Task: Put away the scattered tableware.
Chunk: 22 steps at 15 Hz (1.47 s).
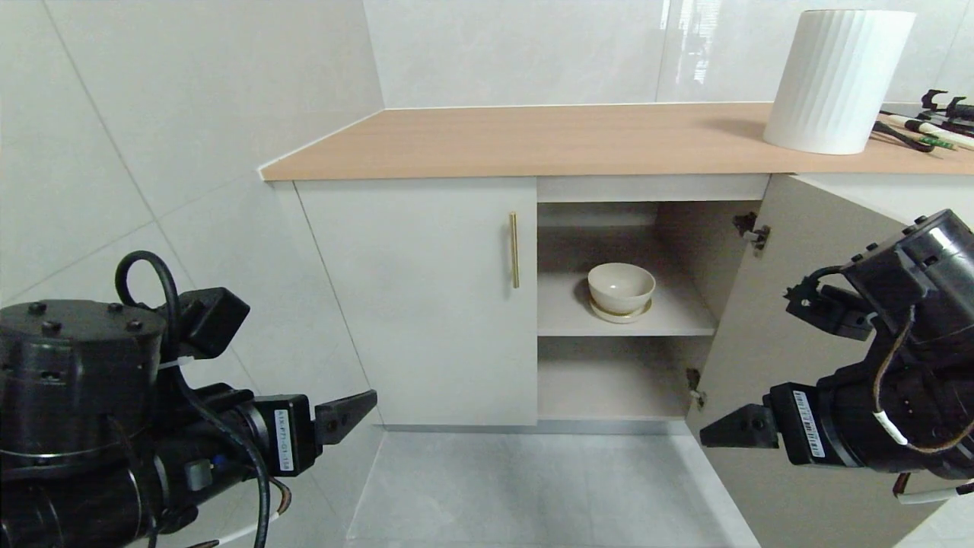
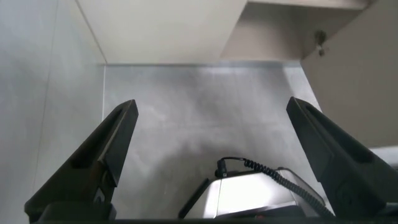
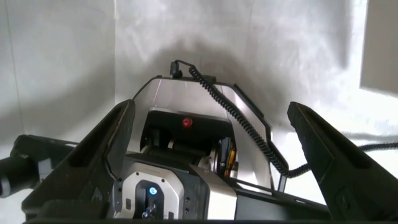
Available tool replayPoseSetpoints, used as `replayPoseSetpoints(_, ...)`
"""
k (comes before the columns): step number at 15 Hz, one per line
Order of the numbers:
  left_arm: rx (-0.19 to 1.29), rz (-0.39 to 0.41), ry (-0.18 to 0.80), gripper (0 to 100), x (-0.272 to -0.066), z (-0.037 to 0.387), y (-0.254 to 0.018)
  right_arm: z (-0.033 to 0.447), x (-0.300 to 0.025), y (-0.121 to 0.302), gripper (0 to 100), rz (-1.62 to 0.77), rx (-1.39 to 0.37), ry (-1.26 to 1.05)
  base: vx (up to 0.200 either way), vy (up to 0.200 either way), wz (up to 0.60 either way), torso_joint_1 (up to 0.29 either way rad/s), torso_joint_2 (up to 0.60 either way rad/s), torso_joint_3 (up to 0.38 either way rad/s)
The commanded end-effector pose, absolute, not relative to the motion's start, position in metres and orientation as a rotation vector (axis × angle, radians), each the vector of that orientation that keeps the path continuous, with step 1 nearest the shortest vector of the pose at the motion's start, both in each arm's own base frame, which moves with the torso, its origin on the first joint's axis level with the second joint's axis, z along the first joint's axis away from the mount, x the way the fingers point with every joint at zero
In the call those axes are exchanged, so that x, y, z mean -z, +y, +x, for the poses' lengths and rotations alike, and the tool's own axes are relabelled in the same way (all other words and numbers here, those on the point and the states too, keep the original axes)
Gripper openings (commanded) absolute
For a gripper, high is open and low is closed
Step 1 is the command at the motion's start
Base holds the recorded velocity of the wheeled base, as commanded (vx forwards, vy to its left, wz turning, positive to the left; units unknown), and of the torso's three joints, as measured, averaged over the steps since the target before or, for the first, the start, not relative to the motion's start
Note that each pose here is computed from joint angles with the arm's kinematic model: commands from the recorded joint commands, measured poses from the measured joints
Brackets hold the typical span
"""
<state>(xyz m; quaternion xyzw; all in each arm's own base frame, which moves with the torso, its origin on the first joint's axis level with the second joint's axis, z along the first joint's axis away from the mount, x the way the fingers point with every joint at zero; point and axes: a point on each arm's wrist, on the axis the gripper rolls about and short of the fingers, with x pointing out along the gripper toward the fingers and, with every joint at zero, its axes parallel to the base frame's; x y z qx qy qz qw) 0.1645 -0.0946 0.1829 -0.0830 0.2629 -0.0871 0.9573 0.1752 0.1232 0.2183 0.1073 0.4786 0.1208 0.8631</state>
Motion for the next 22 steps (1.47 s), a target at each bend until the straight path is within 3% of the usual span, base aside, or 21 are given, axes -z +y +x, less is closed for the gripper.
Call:
replayPoseSetpoints(1,0.176,-0.168,0.535,100,-0.183,0.165,-0.095,0.175,-0.219,0.123,100,0.226,-0.255,1.002,-0.200,0.000,0.00,0.002,0.00,0.002)
replayPoseSetpoints(4,0.176,-0.168,0.535,100,-0.183,0.165,-0.095,0.175,-0.219,0.123,100,0.226,-0.253,1.001,-0.200,0.000,0.00,0.002,0.00,-0.001)
replayPoseSetpoints(16,0.174,-0.157,0.553,100,-0.178,0.165,-0.095,0.137,-0.228,0.095,100,0.243,-0.261,0.946,0.000,0.000,0.00,0.000,0.00,0.000)
replayPoseSetpoints(22,0.174,-0.151,0.558,100,-0.176,0.165,-0.095,0.136,-0.222,0.095,100,0.233,-0.250,0.969,0.000,-0.200,0.00,0.006,0.01,-0.002)
